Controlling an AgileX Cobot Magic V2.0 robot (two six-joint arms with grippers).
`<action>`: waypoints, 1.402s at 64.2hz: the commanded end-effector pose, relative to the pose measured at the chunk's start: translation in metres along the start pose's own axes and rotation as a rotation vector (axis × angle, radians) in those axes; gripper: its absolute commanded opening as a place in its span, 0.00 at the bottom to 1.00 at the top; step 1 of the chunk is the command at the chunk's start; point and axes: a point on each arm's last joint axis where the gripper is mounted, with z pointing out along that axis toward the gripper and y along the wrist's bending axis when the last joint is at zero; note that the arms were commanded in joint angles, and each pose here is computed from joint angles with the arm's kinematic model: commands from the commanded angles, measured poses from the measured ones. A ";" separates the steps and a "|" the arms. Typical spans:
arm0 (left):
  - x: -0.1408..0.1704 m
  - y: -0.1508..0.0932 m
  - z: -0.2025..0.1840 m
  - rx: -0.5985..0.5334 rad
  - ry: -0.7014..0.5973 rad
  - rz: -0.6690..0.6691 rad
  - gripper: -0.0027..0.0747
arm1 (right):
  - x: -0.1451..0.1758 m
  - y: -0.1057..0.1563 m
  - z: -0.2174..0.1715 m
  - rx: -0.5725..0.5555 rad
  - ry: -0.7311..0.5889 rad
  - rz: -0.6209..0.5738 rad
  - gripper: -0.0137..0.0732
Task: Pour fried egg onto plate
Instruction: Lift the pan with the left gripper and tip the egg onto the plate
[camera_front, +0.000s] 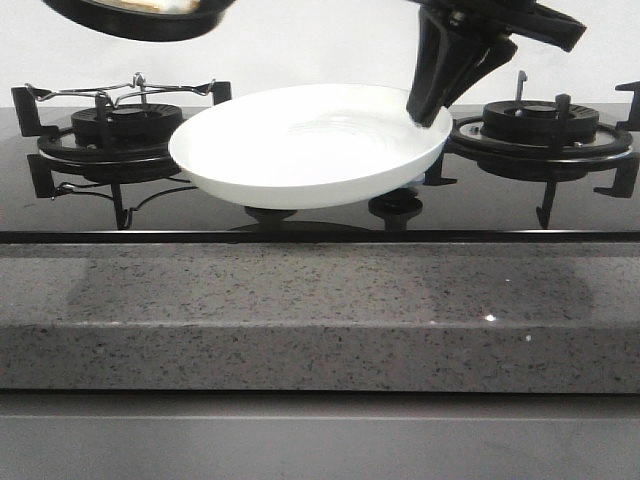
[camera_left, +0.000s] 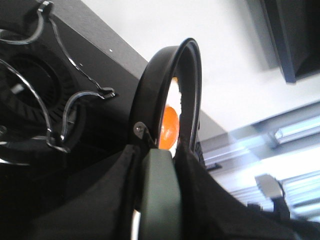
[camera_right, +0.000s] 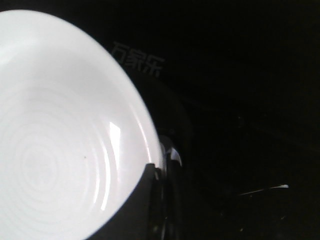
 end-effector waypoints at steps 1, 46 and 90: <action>0.003 -0.039 -0.010 0.100 -0.055 0.085 0.01 | -0.007 0.007 -0.024 -0.022 -0.104 -0.015 0.08; 0.055 -0.123 0.008 0.080 -0.068 0.989 0.01 | -0.007 0.007 -0.024 -0.022 -0.104 -0.015 0.08; 0.059 -0.127 0.012 0.049 -0.098 1.287 0.01 | -0.007 0.007 -0.024 -0.022 -0.104 -0.015 0.08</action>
